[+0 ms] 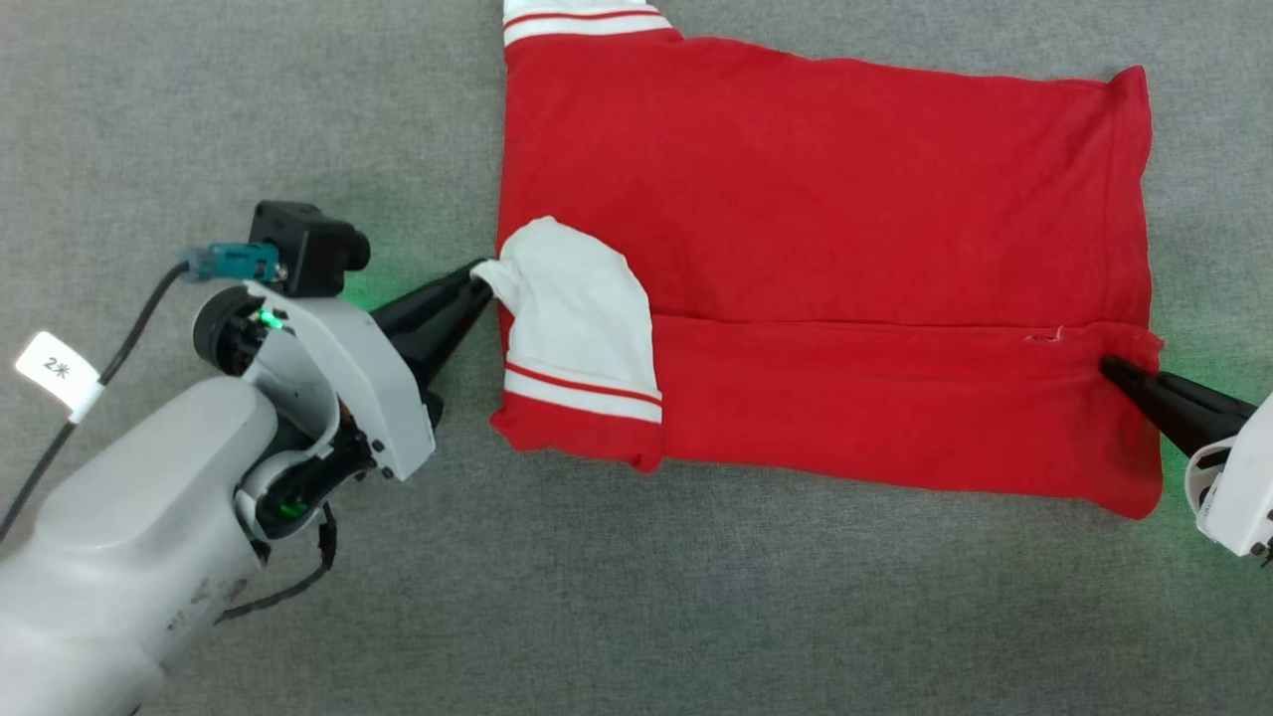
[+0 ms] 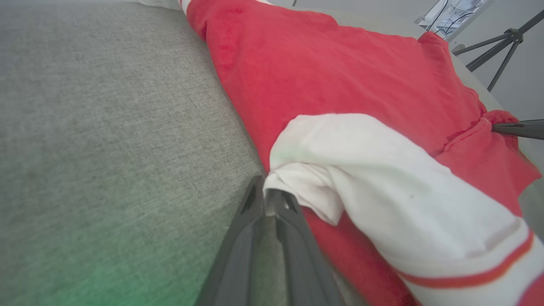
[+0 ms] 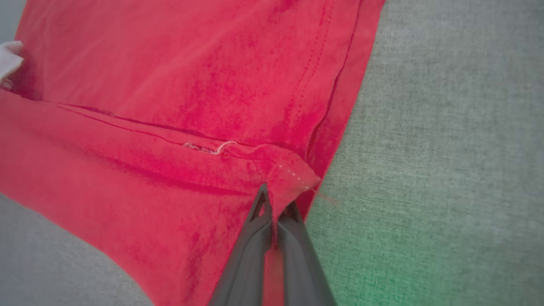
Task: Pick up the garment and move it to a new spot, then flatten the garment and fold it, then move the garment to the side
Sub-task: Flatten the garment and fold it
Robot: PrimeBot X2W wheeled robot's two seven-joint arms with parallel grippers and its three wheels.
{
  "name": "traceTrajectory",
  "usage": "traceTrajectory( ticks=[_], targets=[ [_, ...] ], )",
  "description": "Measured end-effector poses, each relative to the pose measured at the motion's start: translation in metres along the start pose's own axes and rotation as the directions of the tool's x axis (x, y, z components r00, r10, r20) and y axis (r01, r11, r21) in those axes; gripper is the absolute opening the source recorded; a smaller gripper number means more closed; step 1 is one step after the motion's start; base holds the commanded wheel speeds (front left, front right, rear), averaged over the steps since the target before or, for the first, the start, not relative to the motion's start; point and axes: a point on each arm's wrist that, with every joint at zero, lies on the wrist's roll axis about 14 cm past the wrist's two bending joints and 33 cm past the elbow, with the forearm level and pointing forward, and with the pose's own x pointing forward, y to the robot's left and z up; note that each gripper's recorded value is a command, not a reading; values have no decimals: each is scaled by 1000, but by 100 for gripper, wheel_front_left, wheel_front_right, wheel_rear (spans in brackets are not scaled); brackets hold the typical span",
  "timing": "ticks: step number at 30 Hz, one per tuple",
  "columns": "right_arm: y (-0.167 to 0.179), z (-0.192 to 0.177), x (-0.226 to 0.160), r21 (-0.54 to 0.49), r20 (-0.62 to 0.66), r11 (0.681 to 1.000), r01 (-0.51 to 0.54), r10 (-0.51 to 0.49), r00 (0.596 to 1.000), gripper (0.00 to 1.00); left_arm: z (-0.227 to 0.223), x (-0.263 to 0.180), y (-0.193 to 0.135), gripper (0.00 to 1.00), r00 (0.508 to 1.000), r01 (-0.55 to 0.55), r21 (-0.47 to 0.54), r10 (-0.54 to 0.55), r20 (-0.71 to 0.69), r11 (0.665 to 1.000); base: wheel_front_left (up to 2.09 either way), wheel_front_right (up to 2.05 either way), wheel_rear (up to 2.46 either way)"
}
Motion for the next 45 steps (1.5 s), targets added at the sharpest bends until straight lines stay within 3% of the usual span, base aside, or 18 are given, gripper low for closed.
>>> traceTrajectory(
  ticks=[1,2,3,4,12,17,21,24,29,36,45],
  targets=[
    [1,1,0,-4,6,1000,-2,2,1000,19,0,0,0,49,1000,0,-1,0,-2,1000,0,0,0],
    [2,2,0,-10,9,1000,-5,5,1000,41,0,-1,0,100,1000,1,4,-1,-5,1000,0,0,0],
    [3,4,0,-17,20,1000,-6,6,1000,77,1,-1,-1,100,1000,2,7,-1,-4,1000,0,0,0],
    [4,7,-1,-23,35,1000,-7,7,999,100,3,-2,-1,100,1000,1,7,-1,-1,1000,0,0,0],
    [6,67,-27,-106,284,994,38,-7,959,100,38,-27,8,100,999,-33,168,35,-10,985,0,0,0],
    [16,112,-60,-177,472,980,88,6,882,100,61,-51,3,100,995,-48,275,70,-71,960,0,0,0],
    [31,134,-83,-206,572,973,102,35,820,100,64,-68,-11,100,974,-52,299,114,-194,953,0,0,0],
    [43,146,-97,-224,621,969,108,56,782,100,54,-79,-29,100,938,-35,250,118,-325,968,0,0,0],
    [50,145,-100,-214,630,972,94,63,774,100,32,-93,-52,100,857,-13,149,88,-508,989,0,0,0],
    [40,135,-91,-170,614,981,96,30,789,100,16,-73,-64,100,827,18,80,30,-562,997,0,0,0],
    [24,127,-85,-133,600,984,115,-13,800,100,-23,-47,-46,100,794,-24,-31,1,-608,999,0,0,0]
  ],
)
